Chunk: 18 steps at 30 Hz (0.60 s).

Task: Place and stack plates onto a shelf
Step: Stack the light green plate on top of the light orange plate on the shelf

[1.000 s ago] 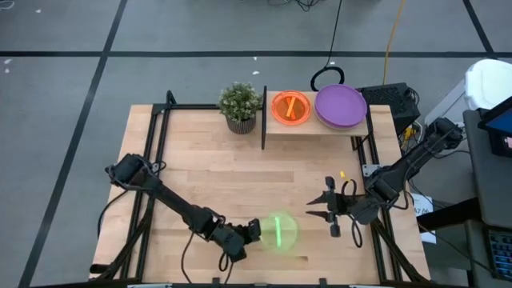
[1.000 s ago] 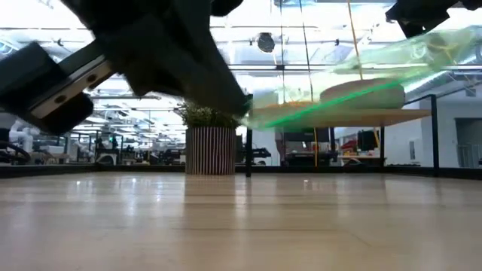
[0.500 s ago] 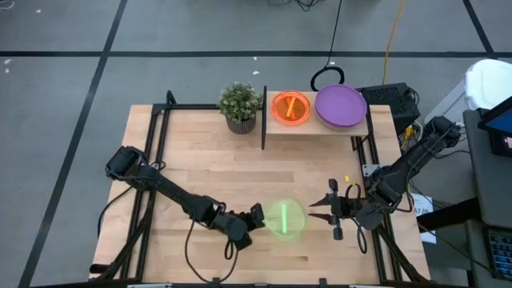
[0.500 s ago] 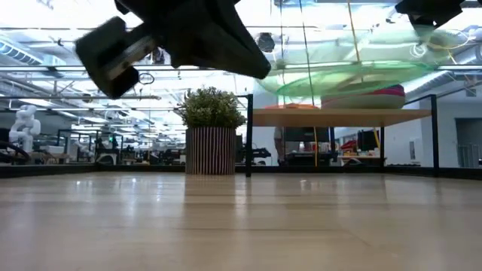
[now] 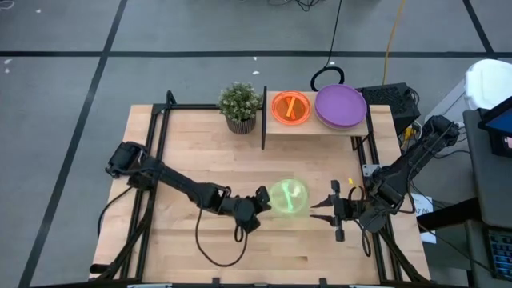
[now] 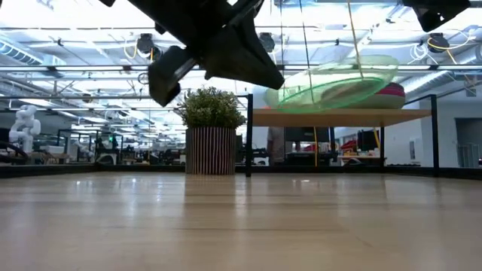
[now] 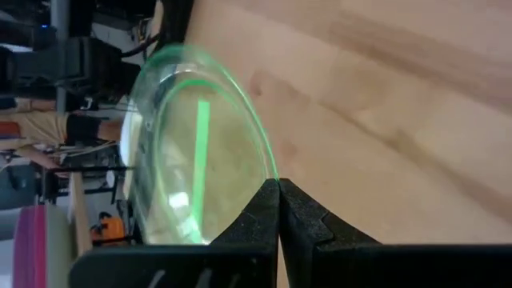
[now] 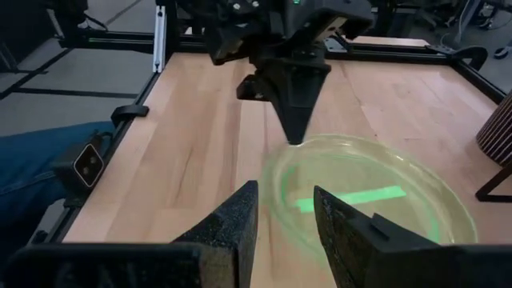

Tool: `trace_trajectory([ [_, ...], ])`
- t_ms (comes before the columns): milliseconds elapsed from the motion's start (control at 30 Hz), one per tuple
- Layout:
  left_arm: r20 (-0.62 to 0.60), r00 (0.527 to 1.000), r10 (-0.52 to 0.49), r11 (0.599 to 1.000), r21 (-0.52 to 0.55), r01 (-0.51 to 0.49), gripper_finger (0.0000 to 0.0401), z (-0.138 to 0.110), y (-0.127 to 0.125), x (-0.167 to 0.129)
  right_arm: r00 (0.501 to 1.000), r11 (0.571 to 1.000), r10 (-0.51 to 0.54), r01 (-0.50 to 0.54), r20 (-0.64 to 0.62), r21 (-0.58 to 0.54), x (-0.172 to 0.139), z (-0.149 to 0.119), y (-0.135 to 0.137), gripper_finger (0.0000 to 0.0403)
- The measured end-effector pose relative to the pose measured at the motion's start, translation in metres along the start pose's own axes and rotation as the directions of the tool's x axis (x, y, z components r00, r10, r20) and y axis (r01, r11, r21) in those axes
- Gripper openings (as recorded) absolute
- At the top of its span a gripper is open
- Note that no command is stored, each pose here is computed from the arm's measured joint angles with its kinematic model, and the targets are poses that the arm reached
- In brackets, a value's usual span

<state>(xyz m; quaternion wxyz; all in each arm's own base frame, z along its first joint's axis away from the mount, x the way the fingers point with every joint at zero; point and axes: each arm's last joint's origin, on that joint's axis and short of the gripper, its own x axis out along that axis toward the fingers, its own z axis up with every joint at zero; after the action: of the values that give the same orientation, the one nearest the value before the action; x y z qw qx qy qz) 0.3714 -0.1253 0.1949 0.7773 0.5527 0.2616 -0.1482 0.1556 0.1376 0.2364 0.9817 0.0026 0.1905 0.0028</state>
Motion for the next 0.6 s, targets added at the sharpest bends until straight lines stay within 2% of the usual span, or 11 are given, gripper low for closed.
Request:
trace_trajectory([
  [267,-0.007,0.996,0.084,0.996,-0.022,-0.084,0.0003,-0.015,0.027,-0.008,1.0,1.0,-0.021,0.021,0.011,0.001,0.0,0.0,0.0,0.0105],
  [600,-0.031,0.968,0.249,0.964,-0.087,-0.25,0.0003,-0.046,0.079,-0.044,1.0,1.0,-0.021,0.021,0.012,0.0,0.0,0.0,0.0,0.0105],
])
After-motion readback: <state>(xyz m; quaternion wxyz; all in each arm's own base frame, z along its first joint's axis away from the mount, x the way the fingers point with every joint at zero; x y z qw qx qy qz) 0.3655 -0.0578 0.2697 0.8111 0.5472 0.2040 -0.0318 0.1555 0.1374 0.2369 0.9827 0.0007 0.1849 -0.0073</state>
